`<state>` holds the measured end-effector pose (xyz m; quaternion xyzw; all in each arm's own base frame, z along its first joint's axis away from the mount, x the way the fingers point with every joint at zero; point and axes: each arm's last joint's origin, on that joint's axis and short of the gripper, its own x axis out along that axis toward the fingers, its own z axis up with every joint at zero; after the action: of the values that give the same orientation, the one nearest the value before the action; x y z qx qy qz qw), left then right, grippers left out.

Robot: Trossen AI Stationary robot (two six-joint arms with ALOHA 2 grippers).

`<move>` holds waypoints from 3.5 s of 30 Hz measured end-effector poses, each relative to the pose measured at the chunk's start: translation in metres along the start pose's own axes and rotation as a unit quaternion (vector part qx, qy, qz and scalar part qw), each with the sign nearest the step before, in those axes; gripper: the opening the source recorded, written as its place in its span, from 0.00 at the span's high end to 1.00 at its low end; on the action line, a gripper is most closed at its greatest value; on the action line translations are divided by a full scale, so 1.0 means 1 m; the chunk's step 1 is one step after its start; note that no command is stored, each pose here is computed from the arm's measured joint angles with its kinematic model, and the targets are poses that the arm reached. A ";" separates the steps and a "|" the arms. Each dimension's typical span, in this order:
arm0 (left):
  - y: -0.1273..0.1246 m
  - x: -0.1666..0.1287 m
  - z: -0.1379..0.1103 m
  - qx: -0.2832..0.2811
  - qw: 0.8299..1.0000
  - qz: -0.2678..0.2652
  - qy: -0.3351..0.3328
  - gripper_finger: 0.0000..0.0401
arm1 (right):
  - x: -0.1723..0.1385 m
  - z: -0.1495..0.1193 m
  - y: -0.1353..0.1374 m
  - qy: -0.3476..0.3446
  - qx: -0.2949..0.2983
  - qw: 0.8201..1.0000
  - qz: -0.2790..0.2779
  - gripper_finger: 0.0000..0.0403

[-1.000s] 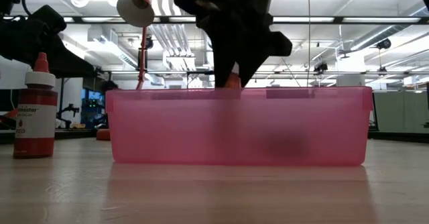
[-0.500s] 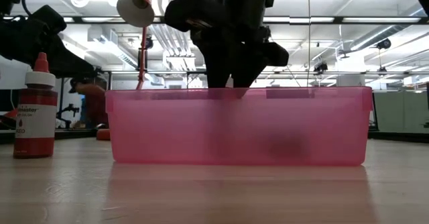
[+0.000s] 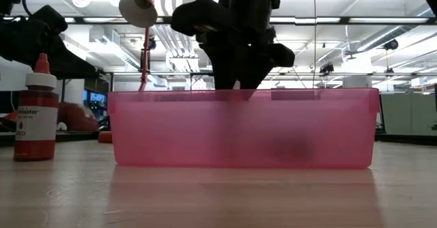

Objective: Pick & Place food coloring
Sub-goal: Put the large orange food coloring bottle in the red bin, then put the top small red food coloring bottle in the red bin

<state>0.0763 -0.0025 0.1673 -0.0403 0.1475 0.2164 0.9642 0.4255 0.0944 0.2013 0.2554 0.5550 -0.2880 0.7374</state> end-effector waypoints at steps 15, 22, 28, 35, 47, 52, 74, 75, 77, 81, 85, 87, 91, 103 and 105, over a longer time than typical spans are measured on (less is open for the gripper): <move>0.000 0.000 0.000 0.000 1.000 0.000 0.000 0.58 | 0.001 0.000 0.000 0.002 -0.002 1.000 -0.001 0.60; 0.000 0.000 0.000 0.000 1.000 0.000 0.000 0.58 | 0.002 -0.001 0.000 0.009 0.001 1.000 0.002 0.50; 0.000 0.000 0.000 0.000 1.000 0.000 0.000 0.58 | 0.000 0.000 0.001 0.007 0.000 1.000 0.005 0.44; 0.000 0.000 0.000 0.000 1.000 0.000 0.000 0.58 | -0.016 0.004 0.002 -0.001 -0.020 1.000 -0.003 0.39; 0.000 0.000 0.000 0.000 1.000 0.000 0.000 0.58 | -0.070 0.010 -0.004 -0.063 -0.093 0.994 0.005 0.33; 0.000 0.000 0.000 0.000 1.000 0.000 0.000 0.58 | -0.103 0.010 -0.016 -0.097 -0.120 0.988 0.013 0.30; 0.000 0.000 0.000 0.000 1.000 0.000 0.000 0.58 | -0.161 -0.005 -0.112 -0.171 -0.219 0.961 0.000 0.10; 0.000 0.000 0.000 0.000 1.000 0.000 0.000 0.58 | -0.160 -0.002 -0.116 -0.175 -0.221 0.959 -0.001 0.10; 0.000 0.000 0.000 0.000 1.000 0.000 0.000 0.58 | -0.156 0.004 -0.123 -0.175 -0.220 0.960 -0.009 0.10; 0.000 0.000 0.000 0.000 1.000 0.000 0.000 0.58 | -0.146 0.023 -0.136 -0.164 -0.221 0.961 -0.009 0.10; 0.000 0.000 0.000 0.000 1.000 0.000 0.000 0.58 | -0.133 0.048 -0.147 -0.164 -0.213 0.963 -0.006 0.10; 0.000 0.000 0.000 0.000 1.000 0.000 0.000 0.58 | -0.125 0.059 -0.153 -0.161 -0.202 0.966 -0.006 0.10; 0.000 0.000 0.000 0.000 1.000 0.000 0.000 0.58 | -0.107 0.081 -0.166 -0.144 -0.183 0.972 0.010 0.10; 0.000 0.000 0.000 0.000 1.000 0.000 0.000 0.58 | -0.056 0.147 -0.178 -0.120 -0.160 0.979 0.027 0.10; 0.000 0.000 0.000 0.000 1.000 0.000 0.000 0.58 | -0.047 0.157 -0.178 -0.118 -0.155 0.980 0.034 0.10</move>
<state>0.0763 -0.0025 0.1673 -0.0402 0.1476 0.2162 0.9643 0.3949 -0.1336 0.2762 0.1210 0.4933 -0.2008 0.8377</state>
